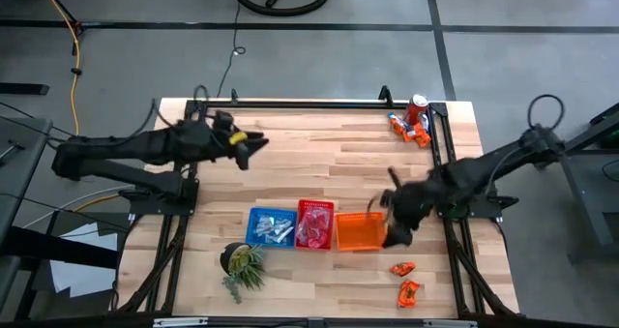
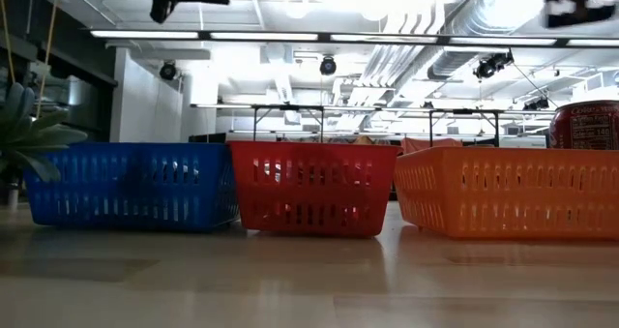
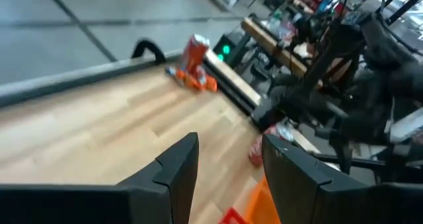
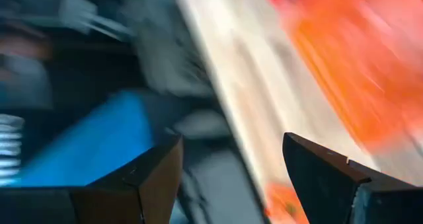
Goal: Sort candy
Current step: Put the orange candy pack into the orange bin
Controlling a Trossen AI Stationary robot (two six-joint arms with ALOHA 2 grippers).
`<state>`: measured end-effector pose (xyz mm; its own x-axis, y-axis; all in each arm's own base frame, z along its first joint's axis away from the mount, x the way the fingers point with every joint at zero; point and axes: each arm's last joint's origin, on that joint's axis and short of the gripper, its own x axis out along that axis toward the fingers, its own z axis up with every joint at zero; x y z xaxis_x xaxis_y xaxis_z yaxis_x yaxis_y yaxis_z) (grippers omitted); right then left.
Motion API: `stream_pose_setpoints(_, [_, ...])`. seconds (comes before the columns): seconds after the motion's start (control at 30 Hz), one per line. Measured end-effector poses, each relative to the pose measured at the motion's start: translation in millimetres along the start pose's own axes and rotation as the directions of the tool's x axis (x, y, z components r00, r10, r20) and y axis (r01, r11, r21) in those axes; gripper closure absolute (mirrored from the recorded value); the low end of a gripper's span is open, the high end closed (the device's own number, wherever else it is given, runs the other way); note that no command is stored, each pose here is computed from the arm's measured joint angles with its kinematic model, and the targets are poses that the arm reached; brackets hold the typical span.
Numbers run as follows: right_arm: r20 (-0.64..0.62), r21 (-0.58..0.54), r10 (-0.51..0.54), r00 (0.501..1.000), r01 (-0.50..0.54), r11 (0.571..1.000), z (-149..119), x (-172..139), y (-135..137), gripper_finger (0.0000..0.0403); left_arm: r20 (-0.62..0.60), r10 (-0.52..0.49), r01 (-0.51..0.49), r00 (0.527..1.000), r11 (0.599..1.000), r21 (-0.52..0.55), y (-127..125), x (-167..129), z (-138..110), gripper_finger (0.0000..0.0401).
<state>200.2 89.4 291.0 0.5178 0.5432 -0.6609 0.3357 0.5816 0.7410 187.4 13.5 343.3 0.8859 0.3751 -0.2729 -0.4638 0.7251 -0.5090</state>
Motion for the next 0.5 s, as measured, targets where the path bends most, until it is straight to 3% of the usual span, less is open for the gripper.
stream_pose_setpoints(0.1, [-0.119,0.06,-0.236,0.964,0.244,0.968,-13.7,21.0,2.3,0.0147,0.031,-0.024,0.023,0.999,0.999,0.038,7.2,-11.0,10.2,0.0247])
stream_pose_setpoints(0.23, [-0.261,0.154,-0.485,0.835,0.532,0.833,-32.5,53.4,-7.7,0.0147,0.067,-0.056,0.051,0.996,0.996,0.072,13.2,-22.7,19.6,0.0247])
stream_pose_setpoints(0.4, [-0.383,0.214,-0.559,0.735,0.66,0.72,-55.7,92.5,-18.6,0.0147,0.081,-0.08,0.076,0.993,0.995,0.059,18.8,-28.6,25.7,0.0247])
stream_pose_setpoints(0.5, [-0.42,0.237,-0.524,0.741,0.647,0.725,-67.4,111.0,-25.0,0.0147,0.07,-0.099,0.095,0.993,0.994,0.053,20.5,-28.9,27.1,0.0247])
